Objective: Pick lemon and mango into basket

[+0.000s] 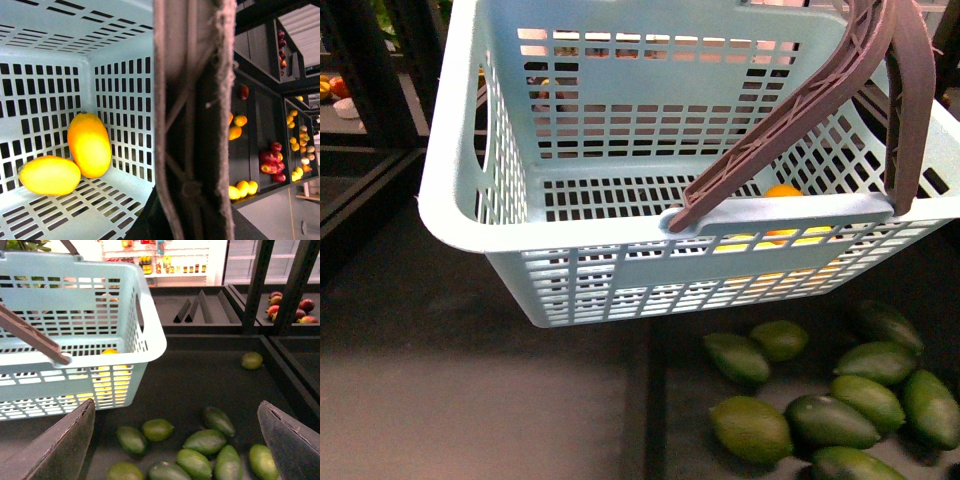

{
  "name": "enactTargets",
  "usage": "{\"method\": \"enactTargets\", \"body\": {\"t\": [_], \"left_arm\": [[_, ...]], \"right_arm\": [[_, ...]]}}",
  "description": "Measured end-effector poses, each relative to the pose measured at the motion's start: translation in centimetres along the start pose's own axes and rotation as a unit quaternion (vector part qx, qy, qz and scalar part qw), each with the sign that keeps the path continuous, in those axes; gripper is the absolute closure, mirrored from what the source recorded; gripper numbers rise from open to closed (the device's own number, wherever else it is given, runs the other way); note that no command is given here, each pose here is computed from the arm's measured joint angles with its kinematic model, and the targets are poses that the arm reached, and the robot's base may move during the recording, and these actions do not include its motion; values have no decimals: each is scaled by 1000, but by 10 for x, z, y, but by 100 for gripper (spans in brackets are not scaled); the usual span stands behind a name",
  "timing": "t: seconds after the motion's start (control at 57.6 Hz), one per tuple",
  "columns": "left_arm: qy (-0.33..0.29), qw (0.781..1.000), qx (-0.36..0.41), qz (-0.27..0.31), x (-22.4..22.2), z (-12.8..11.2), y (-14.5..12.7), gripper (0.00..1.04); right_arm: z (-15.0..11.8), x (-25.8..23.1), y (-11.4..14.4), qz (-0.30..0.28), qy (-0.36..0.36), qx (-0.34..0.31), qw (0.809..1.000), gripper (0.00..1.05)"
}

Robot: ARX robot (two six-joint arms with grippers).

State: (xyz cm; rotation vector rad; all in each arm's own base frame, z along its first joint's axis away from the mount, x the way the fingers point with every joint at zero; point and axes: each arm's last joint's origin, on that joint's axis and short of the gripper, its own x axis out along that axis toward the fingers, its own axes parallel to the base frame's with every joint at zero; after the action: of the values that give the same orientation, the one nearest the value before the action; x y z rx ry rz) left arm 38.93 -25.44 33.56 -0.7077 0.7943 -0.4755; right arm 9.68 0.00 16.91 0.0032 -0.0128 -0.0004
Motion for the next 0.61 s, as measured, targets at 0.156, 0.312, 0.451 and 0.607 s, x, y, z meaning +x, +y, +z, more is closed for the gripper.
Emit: {"method": "enactTargets", "body": {"t": [0.156, 0.312, 0.451, 0.607], "left_arm": [[-10, 1000, 0, 8, -1, 5, 4, 100], [-27, 999, -1, 21, -3, 11, 10, 100], [-19, 1000, 3, 15, -2, 9, 8, 100], [-51, 989, 10, 136, 4, 0, 0, 100]], "right_arm": [[0, 0, 0, 4, 0, 0, 1000, 9], [0, 0, 0, 3, 0, 0, 1000, 9], [0, 0, 0, 2, 0, 0, 1000, 9], [0, 0, 0, 0, 0, 0, 1000, 9]]}}
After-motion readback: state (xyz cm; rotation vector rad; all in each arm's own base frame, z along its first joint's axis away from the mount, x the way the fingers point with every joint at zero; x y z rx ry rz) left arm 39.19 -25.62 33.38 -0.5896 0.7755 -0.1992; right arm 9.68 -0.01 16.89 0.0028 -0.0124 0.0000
